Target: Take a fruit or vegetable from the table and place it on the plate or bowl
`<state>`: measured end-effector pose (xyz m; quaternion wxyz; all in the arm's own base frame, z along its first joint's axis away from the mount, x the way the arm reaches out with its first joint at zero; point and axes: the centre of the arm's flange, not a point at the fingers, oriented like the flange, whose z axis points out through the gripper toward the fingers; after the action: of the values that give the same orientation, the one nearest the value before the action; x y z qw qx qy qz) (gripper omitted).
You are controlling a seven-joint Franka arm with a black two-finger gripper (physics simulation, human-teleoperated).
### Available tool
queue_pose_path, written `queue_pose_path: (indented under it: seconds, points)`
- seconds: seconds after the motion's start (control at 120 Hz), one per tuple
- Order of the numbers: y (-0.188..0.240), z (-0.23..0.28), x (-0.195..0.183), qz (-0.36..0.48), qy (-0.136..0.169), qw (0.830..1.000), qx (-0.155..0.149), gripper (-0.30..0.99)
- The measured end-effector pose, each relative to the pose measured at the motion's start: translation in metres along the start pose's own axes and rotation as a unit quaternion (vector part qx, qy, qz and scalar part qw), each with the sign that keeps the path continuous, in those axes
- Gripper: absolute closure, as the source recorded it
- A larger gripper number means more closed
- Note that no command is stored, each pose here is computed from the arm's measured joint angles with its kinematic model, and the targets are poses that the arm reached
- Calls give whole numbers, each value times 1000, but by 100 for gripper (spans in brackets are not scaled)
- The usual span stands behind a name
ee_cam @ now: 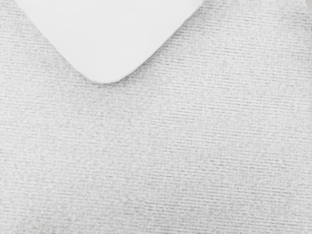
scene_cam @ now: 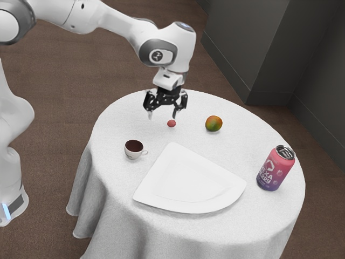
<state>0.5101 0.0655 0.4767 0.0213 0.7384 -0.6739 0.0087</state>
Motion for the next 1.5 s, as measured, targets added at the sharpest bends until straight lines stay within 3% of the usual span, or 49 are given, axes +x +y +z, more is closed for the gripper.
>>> queue_pose_path:
  seconds: [0.45,0.608,1.5]
  points:
    - [-11,2,-5,-12,-7,999,30,0]
    - [-11,6,-42,-46,-13,998,32,0]
    - [-12,18,-64,-69,-21,997,39,0]
